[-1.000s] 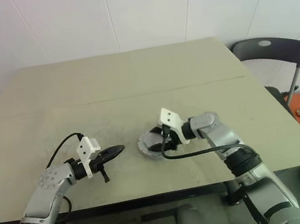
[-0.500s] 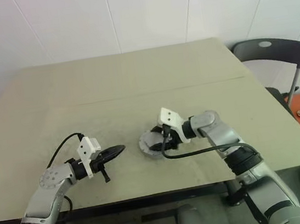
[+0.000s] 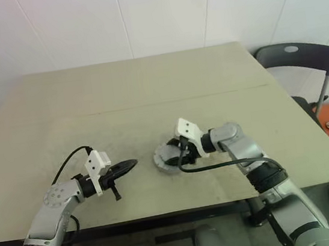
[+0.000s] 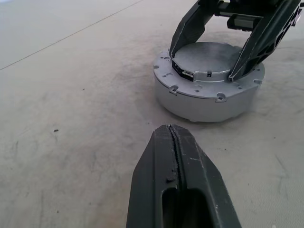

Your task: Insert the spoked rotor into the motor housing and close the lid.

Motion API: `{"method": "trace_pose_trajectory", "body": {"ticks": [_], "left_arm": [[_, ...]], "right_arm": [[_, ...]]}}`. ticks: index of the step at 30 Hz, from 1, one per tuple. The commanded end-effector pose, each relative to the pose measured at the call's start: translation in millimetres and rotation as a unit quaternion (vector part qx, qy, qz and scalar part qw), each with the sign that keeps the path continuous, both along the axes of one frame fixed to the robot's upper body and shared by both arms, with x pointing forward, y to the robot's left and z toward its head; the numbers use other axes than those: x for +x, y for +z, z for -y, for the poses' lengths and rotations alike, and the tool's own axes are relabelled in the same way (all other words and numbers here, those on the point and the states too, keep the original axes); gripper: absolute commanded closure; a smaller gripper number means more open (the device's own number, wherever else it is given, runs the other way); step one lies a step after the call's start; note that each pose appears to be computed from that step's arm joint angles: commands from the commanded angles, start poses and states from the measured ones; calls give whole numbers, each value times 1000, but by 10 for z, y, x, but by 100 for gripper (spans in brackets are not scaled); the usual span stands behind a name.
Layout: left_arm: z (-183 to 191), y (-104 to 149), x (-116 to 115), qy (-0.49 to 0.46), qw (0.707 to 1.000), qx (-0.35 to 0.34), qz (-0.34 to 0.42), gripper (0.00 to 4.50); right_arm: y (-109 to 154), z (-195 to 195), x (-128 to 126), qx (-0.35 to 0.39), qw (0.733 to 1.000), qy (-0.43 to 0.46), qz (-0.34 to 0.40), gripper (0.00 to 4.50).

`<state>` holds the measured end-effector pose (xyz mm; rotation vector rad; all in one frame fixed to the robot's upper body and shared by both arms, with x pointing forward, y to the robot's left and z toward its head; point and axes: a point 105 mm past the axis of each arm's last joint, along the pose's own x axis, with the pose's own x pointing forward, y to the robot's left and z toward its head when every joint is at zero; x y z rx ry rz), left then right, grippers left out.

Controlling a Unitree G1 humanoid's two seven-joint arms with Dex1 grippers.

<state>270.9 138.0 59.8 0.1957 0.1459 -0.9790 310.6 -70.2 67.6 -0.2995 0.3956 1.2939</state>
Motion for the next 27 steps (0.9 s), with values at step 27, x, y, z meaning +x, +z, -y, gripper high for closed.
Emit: {"method": "trace_pose_trajectory", "body": {"ticks": [27], "left_arm": [[805, -113, 358, -136, 990, 23, -43, 450]], "right_arm": [[-149, 8, 12, -23, 999, -24, 2, 145]]}}
